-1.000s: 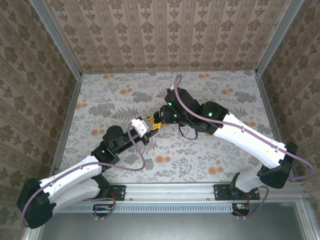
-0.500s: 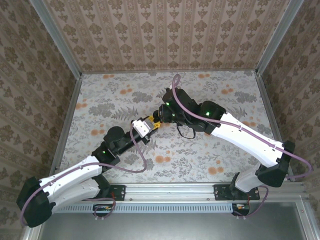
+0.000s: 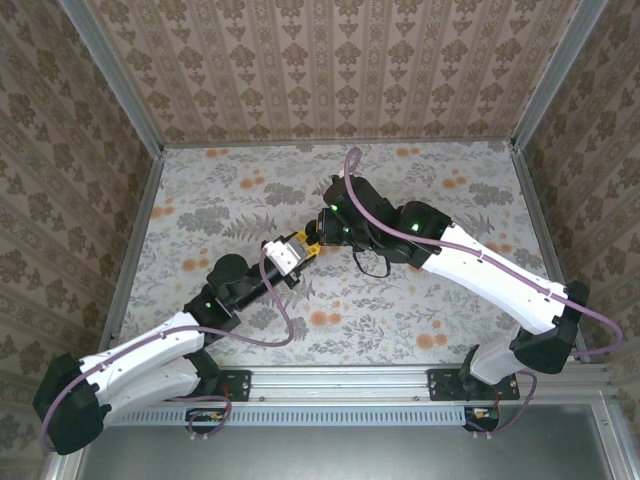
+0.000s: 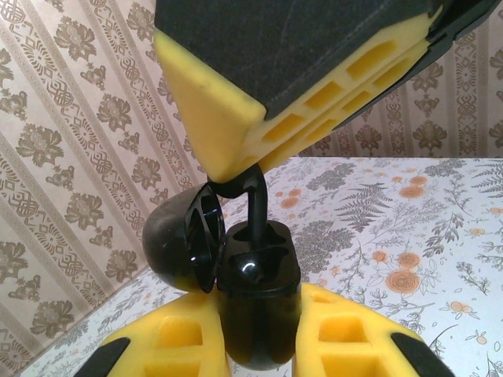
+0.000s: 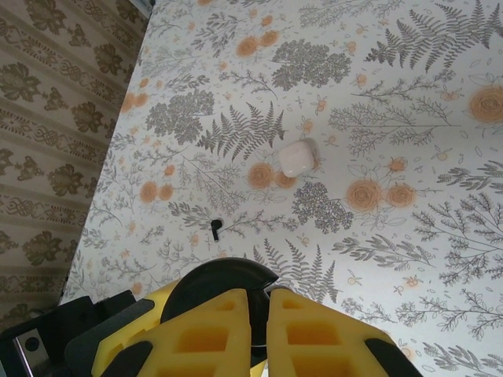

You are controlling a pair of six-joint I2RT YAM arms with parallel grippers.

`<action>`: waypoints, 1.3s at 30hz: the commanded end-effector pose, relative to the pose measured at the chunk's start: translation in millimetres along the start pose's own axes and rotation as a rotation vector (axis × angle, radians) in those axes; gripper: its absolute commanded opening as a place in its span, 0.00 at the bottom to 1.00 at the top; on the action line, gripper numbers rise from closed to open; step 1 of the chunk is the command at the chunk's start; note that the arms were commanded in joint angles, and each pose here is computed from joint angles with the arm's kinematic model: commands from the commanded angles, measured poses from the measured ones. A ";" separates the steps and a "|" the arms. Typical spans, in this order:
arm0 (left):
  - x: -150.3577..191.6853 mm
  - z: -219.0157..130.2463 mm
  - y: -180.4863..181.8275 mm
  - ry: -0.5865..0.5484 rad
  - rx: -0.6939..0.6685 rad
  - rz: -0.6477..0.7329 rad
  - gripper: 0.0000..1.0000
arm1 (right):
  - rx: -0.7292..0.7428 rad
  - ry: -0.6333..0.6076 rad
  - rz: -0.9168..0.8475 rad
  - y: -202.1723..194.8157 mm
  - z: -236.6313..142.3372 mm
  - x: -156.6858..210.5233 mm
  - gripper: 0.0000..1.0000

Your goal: Insert the wireless bluetooth earbuds into the charging case

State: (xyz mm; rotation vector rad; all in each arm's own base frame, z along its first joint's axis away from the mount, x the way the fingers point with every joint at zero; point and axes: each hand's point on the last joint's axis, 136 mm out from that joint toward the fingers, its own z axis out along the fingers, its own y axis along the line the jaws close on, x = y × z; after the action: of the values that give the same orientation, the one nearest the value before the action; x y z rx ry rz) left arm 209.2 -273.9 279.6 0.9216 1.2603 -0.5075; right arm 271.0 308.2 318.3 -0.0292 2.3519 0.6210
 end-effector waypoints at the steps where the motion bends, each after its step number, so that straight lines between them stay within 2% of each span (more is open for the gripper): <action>1: -27.4 -4.1 4.5 -0.105 -0.024 0.029 0.00 | 0.017 0.029 -0.005 0.7 -1.2 7.0 0.09; 18: -25.2 -6.5 5.8 -0.101 -0.035 0.024 0.00 | 0.059 0.047 -0.027 -3.3 2.8 16.1 0.09; 27: -29.2 -9.4 4.1 -0.114 -0.023 0.021 0.00 | 0.120 0.055 -0.039 -11.3 14.2 19.2 0.12; 39: -31.0 -14.2 6.4 -0.122 -0.036 0.014 0.00 | 0.049 0.071 0.004 -1.9 24.3 30.1 0.12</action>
State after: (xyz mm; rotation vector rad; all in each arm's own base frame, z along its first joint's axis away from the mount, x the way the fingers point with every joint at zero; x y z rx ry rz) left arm 206.9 -267.2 270.0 0.9214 1.2869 -0.4904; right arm 269.5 319.7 301.8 -0.0282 2.3872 0.5776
